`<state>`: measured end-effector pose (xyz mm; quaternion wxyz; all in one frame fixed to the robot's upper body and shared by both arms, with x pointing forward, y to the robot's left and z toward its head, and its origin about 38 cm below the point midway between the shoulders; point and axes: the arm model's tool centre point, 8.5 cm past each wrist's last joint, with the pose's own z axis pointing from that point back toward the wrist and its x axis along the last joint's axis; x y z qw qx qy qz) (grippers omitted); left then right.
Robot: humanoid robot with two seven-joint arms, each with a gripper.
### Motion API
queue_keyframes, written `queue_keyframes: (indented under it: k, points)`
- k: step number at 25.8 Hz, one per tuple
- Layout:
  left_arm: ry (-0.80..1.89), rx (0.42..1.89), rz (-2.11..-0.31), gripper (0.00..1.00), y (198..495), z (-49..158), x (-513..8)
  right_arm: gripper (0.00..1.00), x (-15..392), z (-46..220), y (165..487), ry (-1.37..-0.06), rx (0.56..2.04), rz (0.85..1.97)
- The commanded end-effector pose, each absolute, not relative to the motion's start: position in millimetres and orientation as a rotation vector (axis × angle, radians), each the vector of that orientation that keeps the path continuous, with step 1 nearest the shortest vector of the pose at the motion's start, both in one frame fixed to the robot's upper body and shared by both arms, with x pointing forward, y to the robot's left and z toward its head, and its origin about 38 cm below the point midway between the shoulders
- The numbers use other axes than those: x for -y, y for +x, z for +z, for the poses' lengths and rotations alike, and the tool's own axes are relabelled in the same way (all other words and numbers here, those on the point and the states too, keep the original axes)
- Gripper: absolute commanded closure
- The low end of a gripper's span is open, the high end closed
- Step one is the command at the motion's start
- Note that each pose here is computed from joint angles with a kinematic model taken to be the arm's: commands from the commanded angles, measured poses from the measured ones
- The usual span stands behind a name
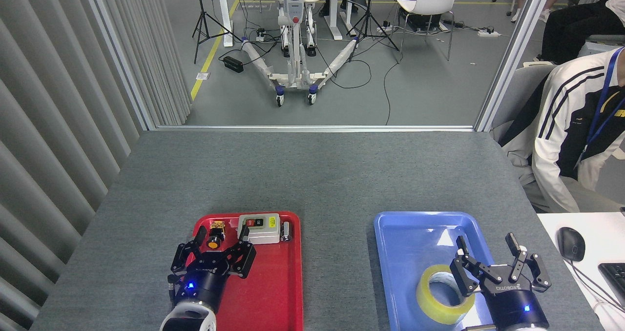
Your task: Place and move tape with both arms
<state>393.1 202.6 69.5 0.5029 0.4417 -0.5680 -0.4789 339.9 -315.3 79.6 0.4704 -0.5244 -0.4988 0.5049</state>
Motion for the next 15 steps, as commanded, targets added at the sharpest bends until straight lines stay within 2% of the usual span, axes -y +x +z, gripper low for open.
queue_keyframes:
  k: [1, 4, 15]
  points:
    - [1.029, 1.408, -1.192, 0.00, 389, 67, -197, 0.01, 318, 72, 338, -1.261, 1.151, 1.240]
    - [0.977, 1.454, -1.236, 0.00, 381, 62, -196, 0.00, 315, 69, 338, -1.239, 1.139, 1.235]
    - [1.021, 1.385, -1.151, 0.00, 382, 62, -233, 0.00, 316, 69, 338, -1.212, 1.154, 1.208]
